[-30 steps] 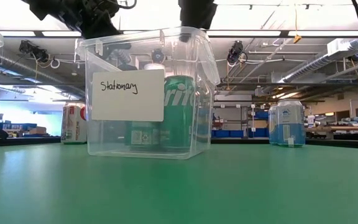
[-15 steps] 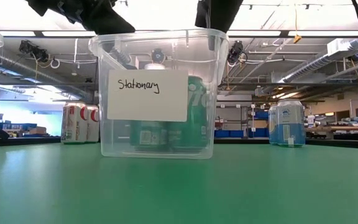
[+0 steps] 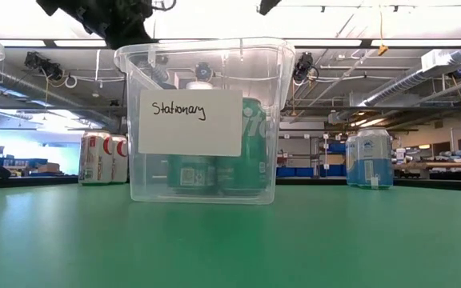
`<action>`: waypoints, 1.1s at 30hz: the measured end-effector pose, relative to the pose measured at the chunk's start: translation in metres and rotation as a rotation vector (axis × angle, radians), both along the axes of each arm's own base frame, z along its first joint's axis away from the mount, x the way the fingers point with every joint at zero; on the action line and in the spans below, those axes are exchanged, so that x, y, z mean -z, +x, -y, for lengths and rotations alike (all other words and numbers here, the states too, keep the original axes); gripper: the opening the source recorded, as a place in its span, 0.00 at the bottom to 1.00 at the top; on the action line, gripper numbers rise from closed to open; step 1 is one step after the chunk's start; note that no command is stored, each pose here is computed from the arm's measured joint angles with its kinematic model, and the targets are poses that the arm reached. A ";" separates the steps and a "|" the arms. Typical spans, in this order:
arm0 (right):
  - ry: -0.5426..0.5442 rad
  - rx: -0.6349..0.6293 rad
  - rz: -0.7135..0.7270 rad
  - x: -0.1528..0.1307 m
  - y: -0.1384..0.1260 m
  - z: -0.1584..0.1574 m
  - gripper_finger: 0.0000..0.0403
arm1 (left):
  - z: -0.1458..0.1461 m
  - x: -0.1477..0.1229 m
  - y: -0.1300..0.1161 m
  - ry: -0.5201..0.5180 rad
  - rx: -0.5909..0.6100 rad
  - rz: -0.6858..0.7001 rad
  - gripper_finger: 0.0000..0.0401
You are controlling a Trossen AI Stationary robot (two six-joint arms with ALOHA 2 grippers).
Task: Sort soda cans
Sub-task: Adjust the bins on the table
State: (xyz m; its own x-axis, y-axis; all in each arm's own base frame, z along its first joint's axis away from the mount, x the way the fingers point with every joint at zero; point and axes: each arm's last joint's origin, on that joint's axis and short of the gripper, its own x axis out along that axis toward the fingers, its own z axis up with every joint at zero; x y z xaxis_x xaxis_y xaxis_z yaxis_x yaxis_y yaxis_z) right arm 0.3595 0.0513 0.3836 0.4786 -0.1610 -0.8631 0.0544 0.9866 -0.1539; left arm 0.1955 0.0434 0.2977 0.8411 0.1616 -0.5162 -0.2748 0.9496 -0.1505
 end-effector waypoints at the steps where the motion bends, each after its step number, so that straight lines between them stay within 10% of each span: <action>1: -0.007 -0.002 0.033 -0.002 0.000 0.006 0.16 | -0.004 -0.004 -0.003 -0.007 -0.024 -0.030 0.01; 10: 0.006 -0.076 0.241 0.022 0.006 0.066 0.16 | -0.029 -0.060 -0.034 -0.063 -0.277 -0.389 0.00; 17: 0.045 -0.087 0.367 0.055 -0.002 0.095 0.16 | -0.047 -0.052 -0.036 -0.184 -0.402 -0.730 0.00; 23: 0.037 -0.127 0.375 0.078 -0.005 0.097 0.16 | -0.027 -0.044 -0.034 -0.482 -0.119 -0.808 0.00; 33: -0.003 -0.166 0.379 0.085 -0.004 0.098 0.15 | 0.042 -0.039 -0.038 -0.446 0.108 -0.880 0.00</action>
State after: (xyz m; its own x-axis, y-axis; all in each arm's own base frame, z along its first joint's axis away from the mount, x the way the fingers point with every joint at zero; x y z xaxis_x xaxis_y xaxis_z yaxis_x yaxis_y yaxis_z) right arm 0.3552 -0.0466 0.2989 0.7824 -0.0568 -0.6202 -0.0523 0.9863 -0.1562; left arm 0.1578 0.0010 0.3366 0.1275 -0.2540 -0.9588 -0.3755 0.8823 -0.2837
